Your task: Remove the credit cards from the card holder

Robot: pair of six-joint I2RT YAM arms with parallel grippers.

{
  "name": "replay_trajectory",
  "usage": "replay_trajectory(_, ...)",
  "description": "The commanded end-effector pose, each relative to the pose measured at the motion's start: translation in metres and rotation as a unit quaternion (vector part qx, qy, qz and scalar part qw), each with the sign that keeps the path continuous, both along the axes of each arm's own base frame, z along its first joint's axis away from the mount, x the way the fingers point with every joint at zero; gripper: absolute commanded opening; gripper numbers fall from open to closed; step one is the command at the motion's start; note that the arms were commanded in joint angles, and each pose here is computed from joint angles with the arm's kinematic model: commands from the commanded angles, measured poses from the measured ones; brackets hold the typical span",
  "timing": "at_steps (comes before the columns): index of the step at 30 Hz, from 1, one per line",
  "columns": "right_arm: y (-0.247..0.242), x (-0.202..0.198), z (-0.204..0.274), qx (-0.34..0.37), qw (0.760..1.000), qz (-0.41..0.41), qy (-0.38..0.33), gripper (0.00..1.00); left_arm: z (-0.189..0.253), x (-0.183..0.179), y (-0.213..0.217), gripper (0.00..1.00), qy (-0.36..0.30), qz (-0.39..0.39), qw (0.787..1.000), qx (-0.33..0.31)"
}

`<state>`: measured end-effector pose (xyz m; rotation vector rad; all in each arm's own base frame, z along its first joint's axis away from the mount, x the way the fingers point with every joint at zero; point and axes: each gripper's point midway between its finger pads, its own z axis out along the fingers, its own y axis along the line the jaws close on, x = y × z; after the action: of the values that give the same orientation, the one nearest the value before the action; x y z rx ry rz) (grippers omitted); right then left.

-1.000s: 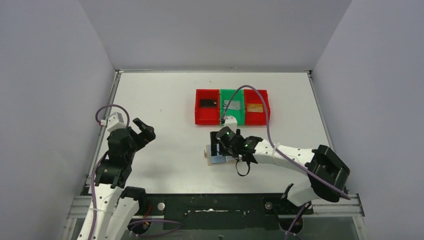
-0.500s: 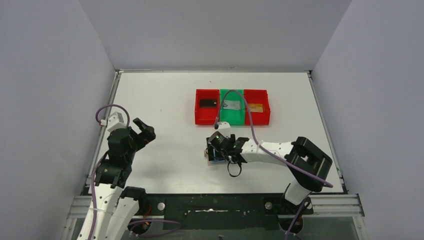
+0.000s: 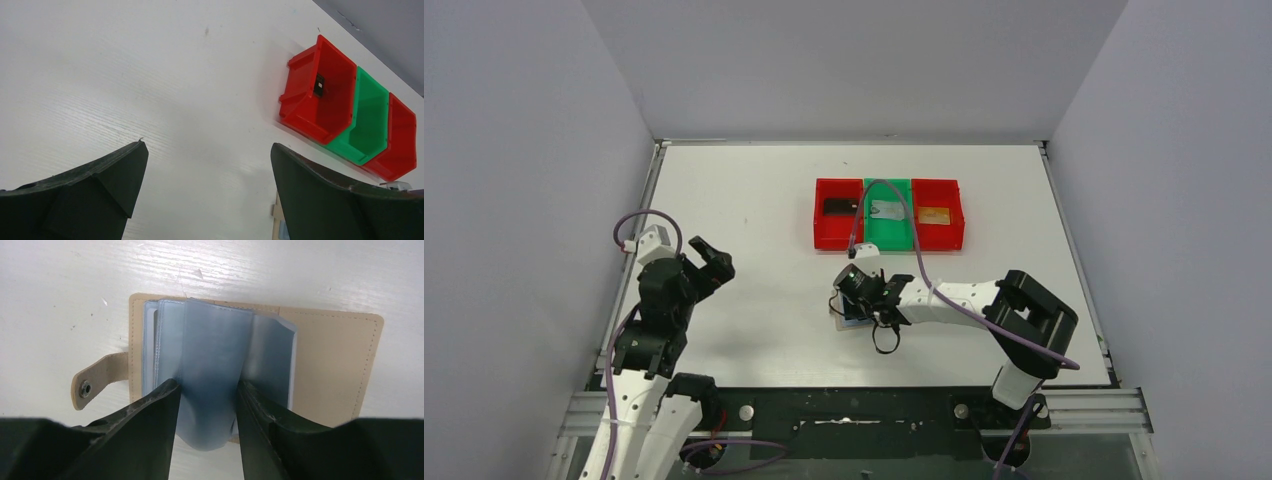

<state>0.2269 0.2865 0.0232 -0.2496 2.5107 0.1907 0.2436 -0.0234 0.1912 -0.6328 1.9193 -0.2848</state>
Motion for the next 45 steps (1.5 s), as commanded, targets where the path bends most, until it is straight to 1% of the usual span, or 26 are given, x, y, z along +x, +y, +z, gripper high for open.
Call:
replay_trajectory(1,0.003,0.002,0.007,0.020,1.000,-0.007,-0.017,0.43,0.011,0.005,-0.002,0.97,-0.022,-0.002,1.000,-0.005)
replay_trajectory(4,0.003,0.002,0.012,0.036,0.999,-0.007,-0.020,0.41,0.008,0.005,-0.003,0.97,-0.016,-0.006,1.000,-0.005)
replay_trajectory(7,0.007,0.004,0.018,0.082,0.996,-0.005,-0.019,0.35,0.005,0.007,-0.010,0.97,-0.010,-0.023,1.000,-0.007)
replay_trajectory(10,0.008,0.006,0.023,0.147,0.989,-0.011,-0.006,0.30,0.000,0.008,-0.015,0.97,0.003,-0.034,0.999,-0.005)
replay_trajectory(11,0.011,0.004,0.026,0.174,0.985,-0.002,0.004,0.32,-0.001,0.009,-0.015,0.97,0.006,-0.036,0.999,-0.005)
replay_trajectory(12,0.011,0.004,0.028,0.188,0.982,0.003,0.004,0.35,-0.002,0.009,-0.016,0.97,0.008,-0.039,0.999,-0.004)
replay_trajectory(13,0.011,0.005,0.031,0.193,0.981,0.005,0.000,0.41,-0.003,0.010,-0.017,0.97,0.011,-0.041,0.999,-0.004)
replay_trajectory(15,0.006,0.008,0.035,0.171,0.985,0.003,-0.011,0.56,-0.004,0.010,-0.018,0.97,0.014,-0.042,0.999,-0.004)
replay_trajectory(16,0.004,0.009,0.035,0.156,0.988,0.005,-0.014,0.60,-0.003,0.010,-0.017,0.97,0.013,-0.041,0.999,-0.004)
replay_trajectory(19,0.001,0.011,0.031,0.114,0.993,0.005,-0.016,0.67,-0.002,0.009,-0.015,0.97,0.009,-0.038,0.999,-0.004)
replay_trajectory(23,-0.002,0.011,0.028,0.057,0.998,0.004,-0.026,0.70,0.002,0.008,-0.014,0.97,-0.001,-0.034,0.999,-0.004)
replay_trajectory(27,0.001,0.010,0.022,0.017,0.999,0.011,-0.027,0.71,0.005,0.007,-0.013,0.97,-0.010,-0.033,0.999,-0.005)
replay_trajectory(29,-0.005,0.012,0.015,-0.009,1.000,0.000,-0.026,0.72,0.005,0.007,-0.013,0.97,-0.010,-0.033,0.999,-0.005)
replay_trajectory(32,-0.007,0.011,0.009,-0.030,0.999,-0.001,-0.026,0.72,0.005,0.007,-0.014,0.97,-0.009,-0.034,0.999,-0.004)
replay_trajectory(38,-0.002,0.004,-0.001,-0.034,0.999,0.010,-0.016,0.65,0.004,0.007,-0.014,0.97,-0.007,-0.036,0.999,-0.004)
replay_trajectory(39,-0.003,0.004,-0.003,-0.036,0.999,0.009,-0.015,0.62,0.004,0.007,-0.014,0.97,-0.007,-0.036,0.999,-0.003)
replay_trajectory(41,-0.003,0.003,-0.004,-0.034,0.999,0.009,-0.013,0.54,0.004,0.007,-0.014,0.97,-0.007,-0.036,0.999,-0.004)
replay_trajectory(45,-0.001,0.002,-0.003,-0.020,1.000,0.008,-0.011,0.44,0.003,0.007,-0.015,0.97,-0.006,-0.037,0.999,-0.004)
